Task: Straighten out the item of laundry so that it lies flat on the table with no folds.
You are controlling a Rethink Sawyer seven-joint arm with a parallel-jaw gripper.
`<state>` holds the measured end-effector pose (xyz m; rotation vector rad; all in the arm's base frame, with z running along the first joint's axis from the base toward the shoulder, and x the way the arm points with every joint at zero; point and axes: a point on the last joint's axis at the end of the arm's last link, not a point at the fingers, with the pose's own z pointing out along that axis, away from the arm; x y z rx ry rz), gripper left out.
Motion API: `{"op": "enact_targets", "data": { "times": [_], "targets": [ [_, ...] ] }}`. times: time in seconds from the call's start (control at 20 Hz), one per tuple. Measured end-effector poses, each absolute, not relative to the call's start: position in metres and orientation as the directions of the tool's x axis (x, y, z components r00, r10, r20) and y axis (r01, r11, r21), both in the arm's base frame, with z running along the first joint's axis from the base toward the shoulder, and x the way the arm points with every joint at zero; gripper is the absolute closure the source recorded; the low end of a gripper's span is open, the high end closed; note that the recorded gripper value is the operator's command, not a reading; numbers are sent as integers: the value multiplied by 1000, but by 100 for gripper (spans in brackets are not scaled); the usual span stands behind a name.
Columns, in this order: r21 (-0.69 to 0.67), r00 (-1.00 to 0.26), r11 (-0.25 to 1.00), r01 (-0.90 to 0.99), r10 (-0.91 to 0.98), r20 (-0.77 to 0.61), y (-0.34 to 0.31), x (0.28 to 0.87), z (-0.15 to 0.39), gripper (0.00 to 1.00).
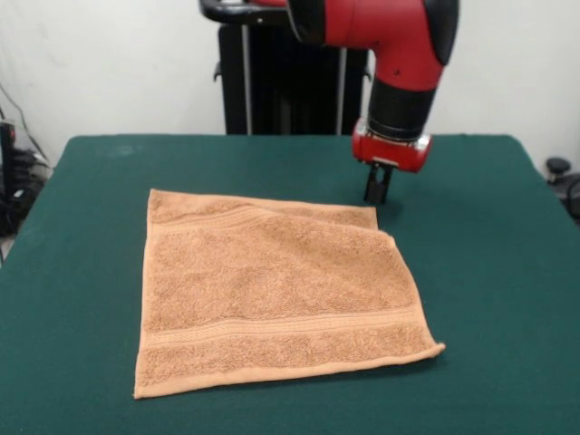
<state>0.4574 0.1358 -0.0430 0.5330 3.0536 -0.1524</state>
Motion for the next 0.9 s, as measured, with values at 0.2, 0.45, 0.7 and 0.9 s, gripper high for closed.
{"op": "enact_targets", "data": {
  "times": [0.2,0.45,0.7,0.9],
  "targets": [
    [-88,-938,934,345,342,-54,134,459,-43,100],
    [-87,-938,934,347,343,-54,133,459,-43,100],
    [-86,-937,933,348,345,-53,133,459,-43,100],
    [-86,-937,933,348,345,-53,133,459,-43,100]
  ]
}}
